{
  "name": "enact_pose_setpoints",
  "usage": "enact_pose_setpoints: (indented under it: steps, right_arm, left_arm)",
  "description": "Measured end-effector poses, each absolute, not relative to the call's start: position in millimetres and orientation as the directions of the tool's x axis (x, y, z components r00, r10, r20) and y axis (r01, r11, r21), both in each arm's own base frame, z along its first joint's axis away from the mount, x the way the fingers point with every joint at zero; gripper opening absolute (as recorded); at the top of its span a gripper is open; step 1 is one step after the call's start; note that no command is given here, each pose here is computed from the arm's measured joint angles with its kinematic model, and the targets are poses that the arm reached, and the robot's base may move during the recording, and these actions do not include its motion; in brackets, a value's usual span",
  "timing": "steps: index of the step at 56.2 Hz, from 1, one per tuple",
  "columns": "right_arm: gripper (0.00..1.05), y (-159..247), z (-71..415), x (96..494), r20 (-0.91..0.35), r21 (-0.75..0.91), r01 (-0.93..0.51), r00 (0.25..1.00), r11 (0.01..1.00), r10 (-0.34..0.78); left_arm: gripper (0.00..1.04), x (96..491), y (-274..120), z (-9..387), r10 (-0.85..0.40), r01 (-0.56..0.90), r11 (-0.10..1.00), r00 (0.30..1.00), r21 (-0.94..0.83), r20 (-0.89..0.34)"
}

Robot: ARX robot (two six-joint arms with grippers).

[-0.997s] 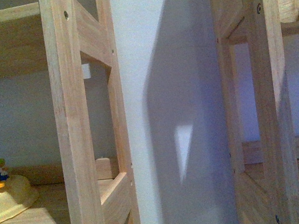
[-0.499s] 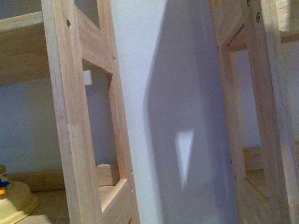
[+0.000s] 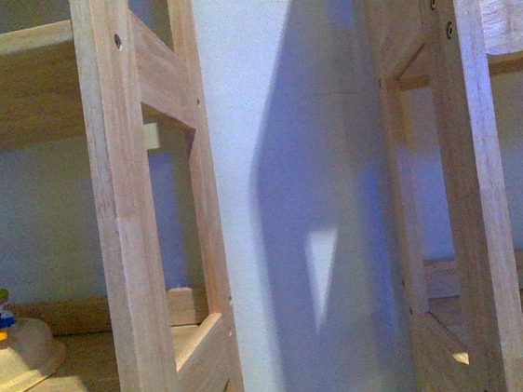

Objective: Put away toys

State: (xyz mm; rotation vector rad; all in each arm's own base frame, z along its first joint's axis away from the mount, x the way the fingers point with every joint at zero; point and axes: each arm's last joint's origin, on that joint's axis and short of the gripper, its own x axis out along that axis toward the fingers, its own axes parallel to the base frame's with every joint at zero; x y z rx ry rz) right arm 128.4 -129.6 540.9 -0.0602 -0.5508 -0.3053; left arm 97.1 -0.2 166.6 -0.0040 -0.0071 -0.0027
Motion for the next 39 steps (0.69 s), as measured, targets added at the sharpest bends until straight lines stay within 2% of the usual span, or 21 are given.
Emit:
enact_pose_setpoints:
  steps: [16,39]
  right_arm:
    - [0.09,-115,555,185,0.496,0.034,0.101,0.862,0.994,-0.104]
    - [0.09,-90,547,262,0.452,0.104,-0.023,0.891,0.994,-0.027]
  left_arm:
    - [0.99,97,0,167,-0.003,0.003,1.0,1.0,-0.004,0.007]
    - [0.99,97,0,167,-0.003,0.003,1.0,1.0,-0.004,0.007]
